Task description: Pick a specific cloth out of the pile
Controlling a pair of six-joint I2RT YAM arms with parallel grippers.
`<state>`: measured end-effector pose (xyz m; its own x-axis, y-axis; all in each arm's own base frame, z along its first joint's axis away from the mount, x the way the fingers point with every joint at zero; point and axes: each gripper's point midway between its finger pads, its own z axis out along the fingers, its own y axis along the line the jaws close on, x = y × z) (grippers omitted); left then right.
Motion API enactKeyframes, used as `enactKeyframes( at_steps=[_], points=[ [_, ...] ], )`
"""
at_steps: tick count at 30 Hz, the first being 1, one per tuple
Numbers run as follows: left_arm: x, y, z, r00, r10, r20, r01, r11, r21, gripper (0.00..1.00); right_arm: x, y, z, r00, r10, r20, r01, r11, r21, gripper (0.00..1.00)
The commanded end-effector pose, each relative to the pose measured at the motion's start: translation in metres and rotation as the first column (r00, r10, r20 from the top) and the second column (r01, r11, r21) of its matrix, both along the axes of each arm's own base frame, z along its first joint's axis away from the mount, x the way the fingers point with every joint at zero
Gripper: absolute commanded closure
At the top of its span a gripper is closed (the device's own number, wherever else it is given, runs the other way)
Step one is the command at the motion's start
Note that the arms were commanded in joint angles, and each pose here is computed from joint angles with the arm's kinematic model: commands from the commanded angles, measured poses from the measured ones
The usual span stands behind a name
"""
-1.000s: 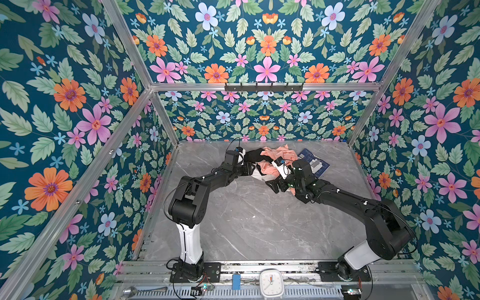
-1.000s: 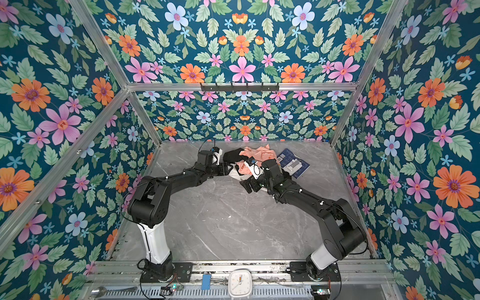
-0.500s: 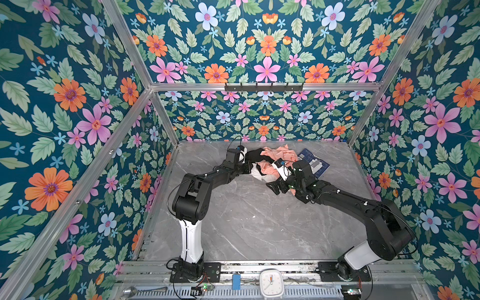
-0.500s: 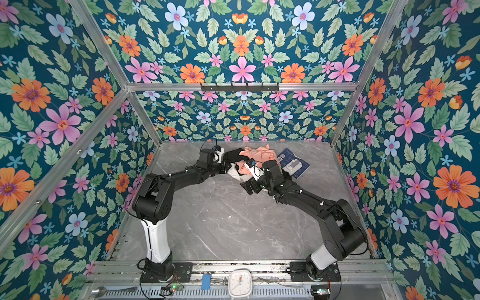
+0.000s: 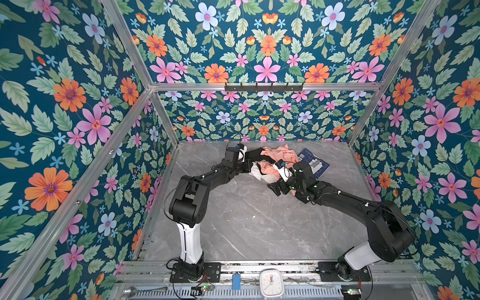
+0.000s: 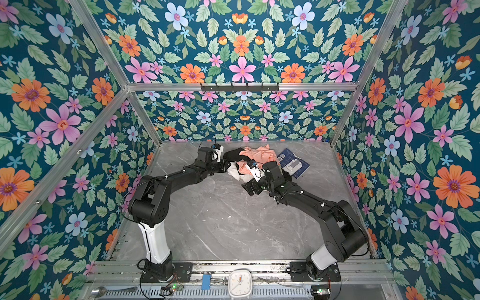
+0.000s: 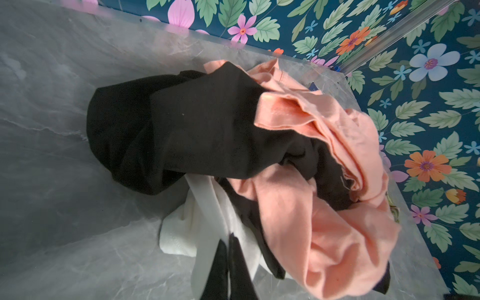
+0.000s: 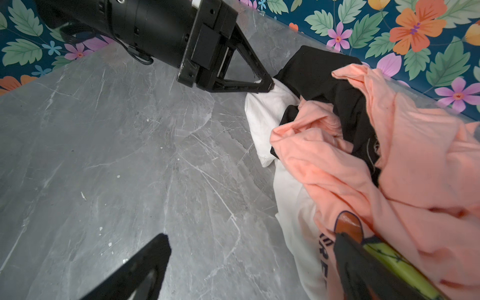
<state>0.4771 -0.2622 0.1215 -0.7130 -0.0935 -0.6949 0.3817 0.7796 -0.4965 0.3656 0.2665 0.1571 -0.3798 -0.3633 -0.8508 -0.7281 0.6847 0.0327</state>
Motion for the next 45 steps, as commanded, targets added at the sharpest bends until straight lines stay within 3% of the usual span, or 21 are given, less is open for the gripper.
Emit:
enactKeyframes(
  at_steps=[1, 45],
  points=[
    [0.001, -0.003, 0.015, 1.000, -0.004, 0.023, 0.004, 1.000, -0.027, 1.00, 0.003, 0.000, 0.009, 1.000, -0.012, 0.022, 0.012, 1.000, 0.015, 0.01],
    [-0.011, -0.028, 0.110, 0.985, -0.061, 0.162, 0.075, 0.994, -0.082, 1.00, 0.003, -0.013, 0.001, 0.998, -0.060, 0.035, 0.061, 0.998, -0.032, 0.01]
  ],
)
